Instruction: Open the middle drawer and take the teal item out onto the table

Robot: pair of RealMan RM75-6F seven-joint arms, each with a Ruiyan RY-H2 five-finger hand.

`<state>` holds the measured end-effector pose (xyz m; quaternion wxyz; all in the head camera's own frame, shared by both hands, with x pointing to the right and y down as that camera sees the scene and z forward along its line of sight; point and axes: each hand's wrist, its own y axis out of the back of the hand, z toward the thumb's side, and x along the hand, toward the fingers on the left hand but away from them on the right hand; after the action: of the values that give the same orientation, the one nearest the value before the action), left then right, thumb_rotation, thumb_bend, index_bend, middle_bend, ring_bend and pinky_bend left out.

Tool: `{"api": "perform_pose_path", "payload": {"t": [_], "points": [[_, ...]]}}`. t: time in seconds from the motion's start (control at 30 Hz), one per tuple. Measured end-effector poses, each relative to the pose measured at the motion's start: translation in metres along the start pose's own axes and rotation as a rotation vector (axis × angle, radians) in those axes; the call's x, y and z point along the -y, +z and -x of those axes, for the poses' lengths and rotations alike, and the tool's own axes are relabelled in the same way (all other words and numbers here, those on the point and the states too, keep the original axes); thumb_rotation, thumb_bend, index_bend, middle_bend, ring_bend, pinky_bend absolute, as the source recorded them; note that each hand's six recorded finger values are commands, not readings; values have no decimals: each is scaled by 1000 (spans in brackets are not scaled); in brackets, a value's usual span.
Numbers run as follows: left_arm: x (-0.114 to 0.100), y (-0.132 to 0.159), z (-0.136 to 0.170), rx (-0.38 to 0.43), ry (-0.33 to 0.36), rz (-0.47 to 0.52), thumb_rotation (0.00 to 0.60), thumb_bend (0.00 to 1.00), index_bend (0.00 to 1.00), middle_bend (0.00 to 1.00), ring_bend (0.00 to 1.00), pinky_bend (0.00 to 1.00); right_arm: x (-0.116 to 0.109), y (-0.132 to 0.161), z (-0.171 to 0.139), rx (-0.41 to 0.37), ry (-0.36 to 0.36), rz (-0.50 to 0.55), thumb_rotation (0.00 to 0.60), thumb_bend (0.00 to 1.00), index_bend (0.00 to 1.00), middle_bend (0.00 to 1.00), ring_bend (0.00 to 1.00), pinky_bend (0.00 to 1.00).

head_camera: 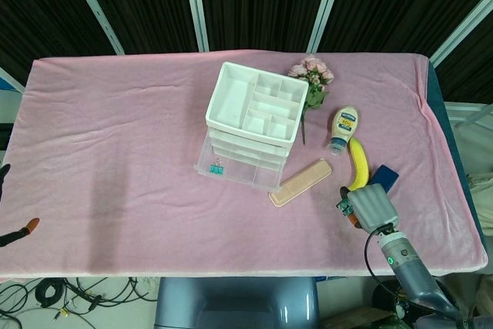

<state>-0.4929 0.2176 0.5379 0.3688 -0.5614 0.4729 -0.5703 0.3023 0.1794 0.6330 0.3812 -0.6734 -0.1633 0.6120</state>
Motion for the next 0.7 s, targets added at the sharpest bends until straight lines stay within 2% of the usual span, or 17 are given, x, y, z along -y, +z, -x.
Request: {"api": "perform_pose_path", "payload": {"t": [0.17, 0.23, 0.37, 0.5, 0.6, 0.7], "points": [[0, 0, 0, -1, -2, 0, 600, 0, 0, 0, 0, 0, 21, 2, 2, 5, 33, 5, 600, 266, 542, 904, 916, 803], [0, 0, 0, -2, -2, 0, 600, 0, 0, 0, 0, 0, 27, 3, 3, 6, 40, 7, 600, 240, 500, 902, 915, 803], [0, 0, 0, -2, -1, 4, 600, 0, 0, 0, 0, 0, 31, 7, 4, 6, 40, 11, 600, 168, 275, 899, 911, 803], [0, 1, 0, 0, -2, 2, 600, 0, 0, 0, 0, 0, 32, 8, 4, 3, 33, -7, 600, 145, 121, 895, 908, 803], [0, 1, 0, 0, -3, 1, 600, 0, 0, 0, 0, 0, 31, 7, 2, 4, 24, -25, 600, 131, 41, 892, 905, 803], [0, 1, 0, 0, -3, 3, 600, 0, 0, 0, 0, 0, 30, 5, -1, 8, 14, -38, 600, 131, 16, 885, 898, 799]]}}
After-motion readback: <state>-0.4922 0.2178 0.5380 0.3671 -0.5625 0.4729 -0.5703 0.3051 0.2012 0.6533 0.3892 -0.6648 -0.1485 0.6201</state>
